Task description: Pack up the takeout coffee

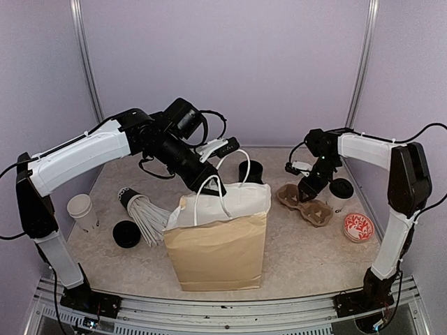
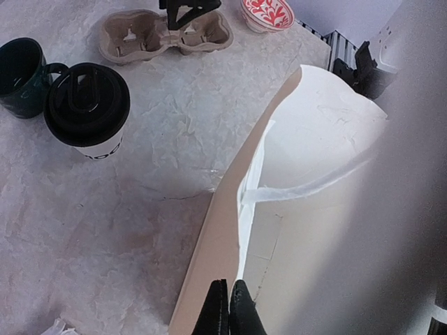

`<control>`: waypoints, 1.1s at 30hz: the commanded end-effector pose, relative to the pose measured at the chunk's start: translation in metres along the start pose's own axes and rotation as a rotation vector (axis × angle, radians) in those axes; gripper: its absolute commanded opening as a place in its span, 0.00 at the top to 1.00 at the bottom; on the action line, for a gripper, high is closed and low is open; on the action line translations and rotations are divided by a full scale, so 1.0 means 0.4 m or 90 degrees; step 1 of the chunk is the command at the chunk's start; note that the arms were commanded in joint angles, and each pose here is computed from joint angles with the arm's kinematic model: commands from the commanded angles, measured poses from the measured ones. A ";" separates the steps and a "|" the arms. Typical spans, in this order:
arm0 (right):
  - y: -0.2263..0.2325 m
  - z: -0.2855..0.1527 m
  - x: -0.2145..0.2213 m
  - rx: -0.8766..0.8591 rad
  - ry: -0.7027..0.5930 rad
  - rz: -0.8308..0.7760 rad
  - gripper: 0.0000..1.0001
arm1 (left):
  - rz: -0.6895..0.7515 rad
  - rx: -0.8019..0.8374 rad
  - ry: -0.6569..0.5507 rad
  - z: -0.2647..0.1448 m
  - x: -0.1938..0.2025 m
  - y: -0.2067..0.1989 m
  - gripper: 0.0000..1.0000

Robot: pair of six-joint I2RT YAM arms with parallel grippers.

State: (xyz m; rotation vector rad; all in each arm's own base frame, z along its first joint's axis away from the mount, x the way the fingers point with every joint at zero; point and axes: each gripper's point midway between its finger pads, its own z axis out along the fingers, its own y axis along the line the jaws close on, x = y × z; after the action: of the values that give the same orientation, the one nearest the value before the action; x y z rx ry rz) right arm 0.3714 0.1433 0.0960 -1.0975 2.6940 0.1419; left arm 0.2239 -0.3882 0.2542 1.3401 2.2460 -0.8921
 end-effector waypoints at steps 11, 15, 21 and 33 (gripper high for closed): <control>-0.018 0.092 0.041 -0.012 0.061 0.007 0.51 | -0.009 -0.009 -0.030 0.007 -0.024 0.012 1.00; -0.027 0.104 0.045 -0.008 0.066 0.006 0.51 | -0.008 -0.006 -0.029 0.011 -0.022 0.012 1.00; -0.023 0.115 0.051 -0.026 0.068 -0.002 0.68 | -0.004 -0.010 -0.034 0.009 -0.027 0.013 1.00; 0.018 -0.180 -0.080 -0.010 -0.157 -0.069 0.79 | 0.001 -0.032 -0.063 -0.018 -0.053 0.021 0.99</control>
State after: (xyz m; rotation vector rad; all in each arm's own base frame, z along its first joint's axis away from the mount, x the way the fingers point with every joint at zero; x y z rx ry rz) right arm 0.3705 0.1410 0.0940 -1.1558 2.6588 0.1846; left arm 0.2355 -0.3946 0.2547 1.2808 2.2266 -0.8842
